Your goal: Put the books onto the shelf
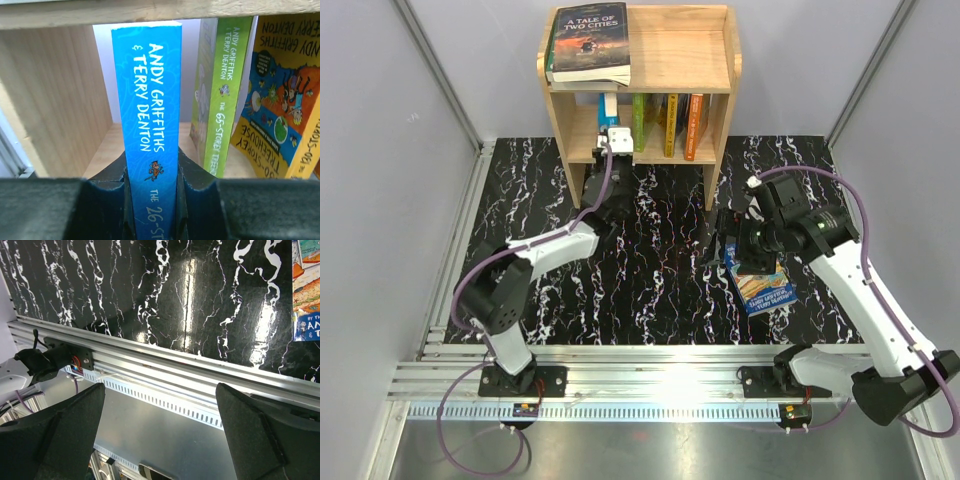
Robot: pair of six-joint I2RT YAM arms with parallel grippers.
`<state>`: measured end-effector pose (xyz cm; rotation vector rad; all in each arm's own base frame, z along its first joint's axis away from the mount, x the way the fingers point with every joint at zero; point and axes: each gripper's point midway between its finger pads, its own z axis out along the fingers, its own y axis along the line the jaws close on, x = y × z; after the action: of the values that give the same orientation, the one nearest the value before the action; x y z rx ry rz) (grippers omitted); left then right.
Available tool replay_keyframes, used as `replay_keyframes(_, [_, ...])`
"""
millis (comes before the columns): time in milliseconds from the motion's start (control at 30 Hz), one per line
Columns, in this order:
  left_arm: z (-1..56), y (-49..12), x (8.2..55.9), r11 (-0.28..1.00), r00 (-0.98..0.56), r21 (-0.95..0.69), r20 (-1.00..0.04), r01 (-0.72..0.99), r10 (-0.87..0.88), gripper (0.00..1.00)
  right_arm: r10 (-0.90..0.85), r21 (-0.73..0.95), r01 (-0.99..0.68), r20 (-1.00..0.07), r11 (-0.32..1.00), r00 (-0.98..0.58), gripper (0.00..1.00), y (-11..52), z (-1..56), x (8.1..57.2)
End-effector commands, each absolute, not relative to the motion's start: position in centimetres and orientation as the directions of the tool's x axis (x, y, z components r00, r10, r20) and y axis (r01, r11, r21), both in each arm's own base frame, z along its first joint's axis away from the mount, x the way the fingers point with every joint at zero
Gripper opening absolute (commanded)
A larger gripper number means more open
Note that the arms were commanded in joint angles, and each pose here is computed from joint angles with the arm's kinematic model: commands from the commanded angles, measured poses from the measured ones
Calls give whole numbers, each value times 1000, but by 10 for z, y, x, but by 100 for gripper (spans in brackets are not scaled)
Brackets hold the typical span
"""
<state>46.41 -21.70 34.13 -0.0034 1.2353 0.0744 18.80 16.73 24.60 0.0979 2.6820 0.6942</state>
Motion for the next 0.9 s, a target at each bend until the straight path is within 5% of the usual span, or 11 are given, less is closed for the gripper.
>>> replay_keyframes(0, [407,-203,458,986,537,-156,-837,-53,-103,0,135,452,-29,-325,892,-936,100,164,237,191])
replay_keyframes(867, [388,-211,552,954,458,-199,-842,225,-284,0,111,427,-12,-263,904,-958,100,171,207,211])
